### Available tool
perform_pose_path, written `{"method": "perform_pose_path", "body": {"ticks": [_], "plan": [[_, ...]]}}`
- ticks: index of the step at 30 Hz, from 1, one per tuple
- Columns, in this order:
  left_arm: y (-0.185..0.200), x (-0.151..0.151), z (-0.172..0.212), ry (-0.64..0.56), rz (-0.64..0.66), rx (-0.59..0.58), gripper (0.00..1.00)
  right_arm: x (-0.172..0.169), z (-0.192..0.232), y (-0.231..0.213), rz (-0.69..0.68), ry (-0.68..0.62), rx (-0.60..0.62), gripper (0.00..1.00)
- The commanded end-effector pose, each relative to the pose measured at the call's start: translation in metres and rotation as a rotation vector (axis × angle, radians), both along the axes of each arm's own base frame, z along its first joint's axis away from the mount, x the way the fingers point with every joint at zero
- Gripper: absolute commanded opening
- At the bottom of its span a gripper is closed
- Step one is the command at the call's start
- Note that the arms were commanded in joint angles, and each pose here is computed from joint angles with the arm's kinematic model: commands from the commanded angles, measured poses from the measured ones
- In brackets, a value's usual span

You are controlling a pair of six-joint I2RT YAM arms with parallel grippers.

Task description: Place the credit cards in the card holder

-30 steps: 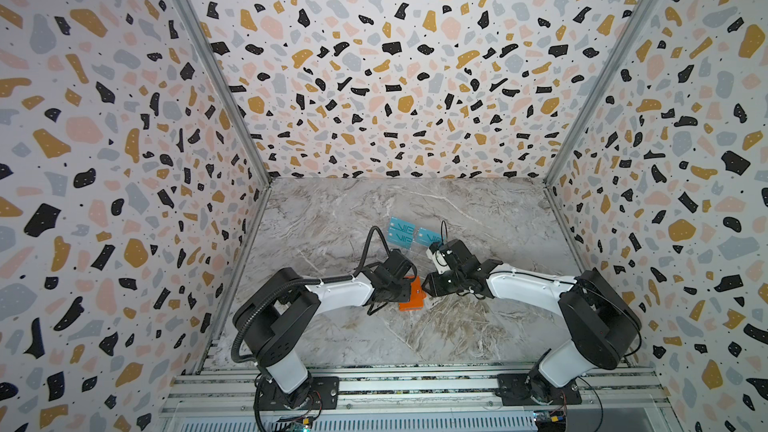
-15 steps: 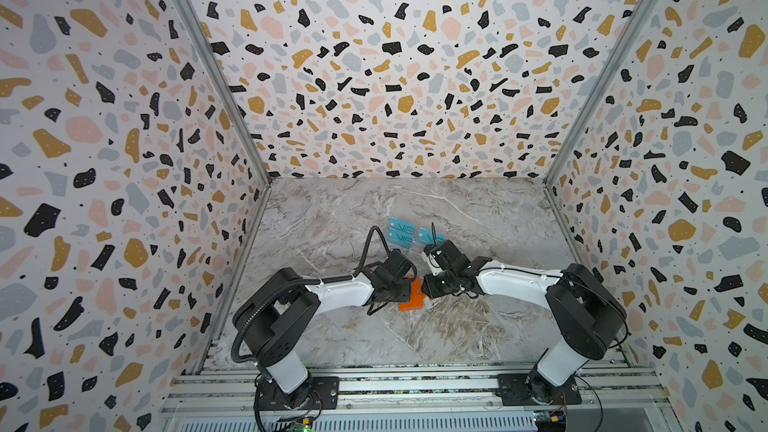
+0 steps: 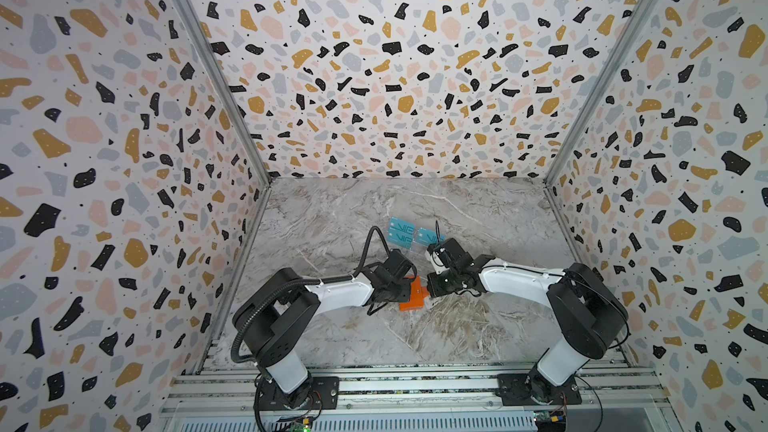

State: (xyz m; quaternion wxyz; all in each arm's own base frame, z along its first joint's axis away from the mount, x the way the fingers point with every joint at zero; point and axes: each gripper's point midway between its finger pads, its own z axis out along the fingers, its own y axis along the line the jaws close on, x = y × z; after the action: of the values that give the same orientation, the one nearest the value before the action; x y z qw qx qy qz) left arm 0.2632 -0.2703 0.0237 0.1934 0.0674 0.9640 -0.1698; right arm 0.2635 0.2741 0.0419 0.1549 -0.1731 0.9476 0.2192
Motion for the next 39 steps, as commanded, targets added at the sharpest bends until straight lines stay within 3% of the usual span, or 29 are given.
{"method": "perform_pose_path", "body": {"ticks": [1,7,15,39], "plan": [[0.019,-0.02,-0.021,0.081,-0.003,0.074,0.42,-0.001,0.013,0.002,0.018,-0.005,0.053,0.06],[0.019,-0.02,-0.02,0.08,-0.002,0.073,0.42,-0.004,0.018,0.006,0.028,0.032,0.165,0.0],[0.017,-0.019,-0.02,0.084,-0.006,0.071,0.42,-0.01,0.031,0.021,0.106,0.042,0.289,0.0],[0.014,-0.02,-0.02,0.089,-0.013,0.056,0.42,-0.009,0.018,0.037,0.218,0.054,0.236,0.0]]}}
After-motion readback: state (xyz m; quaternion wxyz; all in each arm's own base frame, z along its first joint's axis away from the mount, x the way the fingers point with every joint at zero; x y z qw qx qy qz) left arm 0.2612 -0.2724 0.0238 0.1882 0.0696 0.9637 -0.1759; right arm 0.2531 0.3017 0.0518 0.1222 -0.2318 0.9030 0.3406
